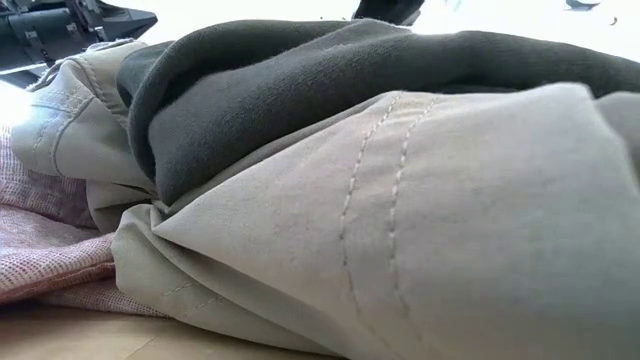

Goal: Sort clothes
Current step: Put the black jacket into the white bin

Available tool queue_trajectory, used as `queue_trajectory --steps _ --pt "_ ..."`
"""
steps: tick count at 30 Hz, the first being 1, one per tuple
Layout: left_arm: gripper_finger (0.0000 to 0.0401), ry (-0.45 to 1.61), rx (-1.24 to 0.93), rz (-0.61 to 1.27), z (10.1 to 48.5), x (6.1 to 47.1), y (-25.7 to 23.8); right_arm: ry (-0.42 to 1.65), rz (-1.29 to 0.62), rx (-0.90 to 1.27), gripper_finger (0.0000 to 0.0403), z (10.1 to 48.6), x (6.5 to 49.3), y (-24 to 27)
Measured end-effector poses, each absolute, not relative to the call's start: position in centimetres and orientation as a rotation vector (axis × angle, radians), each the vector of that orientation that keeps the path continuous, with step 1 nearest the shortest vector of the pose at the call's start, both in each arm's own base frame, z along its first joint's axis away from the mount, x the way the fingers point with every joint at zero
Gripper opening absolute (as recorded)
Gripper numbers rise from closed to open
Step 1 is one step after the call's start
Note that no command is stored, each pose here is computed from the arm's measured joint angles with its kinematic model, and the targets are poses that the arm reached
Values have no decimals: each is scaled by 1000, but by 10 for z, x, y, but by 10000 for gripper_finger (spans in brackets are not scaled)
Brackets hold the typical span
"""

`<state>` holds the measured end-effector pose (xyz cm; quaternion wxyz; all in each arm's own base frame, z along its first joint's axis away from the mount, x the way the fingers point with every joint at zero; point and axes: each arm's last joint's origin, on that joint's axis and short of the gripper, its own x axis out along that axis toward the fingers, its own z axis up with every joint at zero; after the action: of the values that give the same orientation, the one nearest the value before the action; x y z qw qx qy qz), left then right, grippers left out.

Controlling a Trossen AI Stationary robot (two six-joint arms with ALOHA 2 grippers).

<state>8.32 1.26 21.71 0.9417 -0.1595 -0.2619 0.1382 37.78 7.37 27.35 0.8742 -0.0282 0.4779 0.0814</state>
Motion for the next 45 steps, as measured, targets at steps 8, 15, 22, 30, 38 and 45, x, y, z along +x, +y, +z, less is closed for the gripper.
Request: queue_trajectory --steps 8,15,22,30,38,45 --pt "1 -533 -328 296 217 83 13 1003 139 -85 280 281 377 73" --pt "1 -533 -328 295 217 83 13 1092 140 -99 343 259 383 76" --pt "1 -533 -328 296 217 83 13 1341 357 -107 337 192 393 97" --pt "1 -533 -328 296 217 83 13 1487 415 -285 211 176 379 117" --pt "1 -532 -328 296 217 83 13 1257 390 -206 34 280 363 117" --pt "1 -533 -328 296 217 83 13 730 338 -167 43 405 324 104"
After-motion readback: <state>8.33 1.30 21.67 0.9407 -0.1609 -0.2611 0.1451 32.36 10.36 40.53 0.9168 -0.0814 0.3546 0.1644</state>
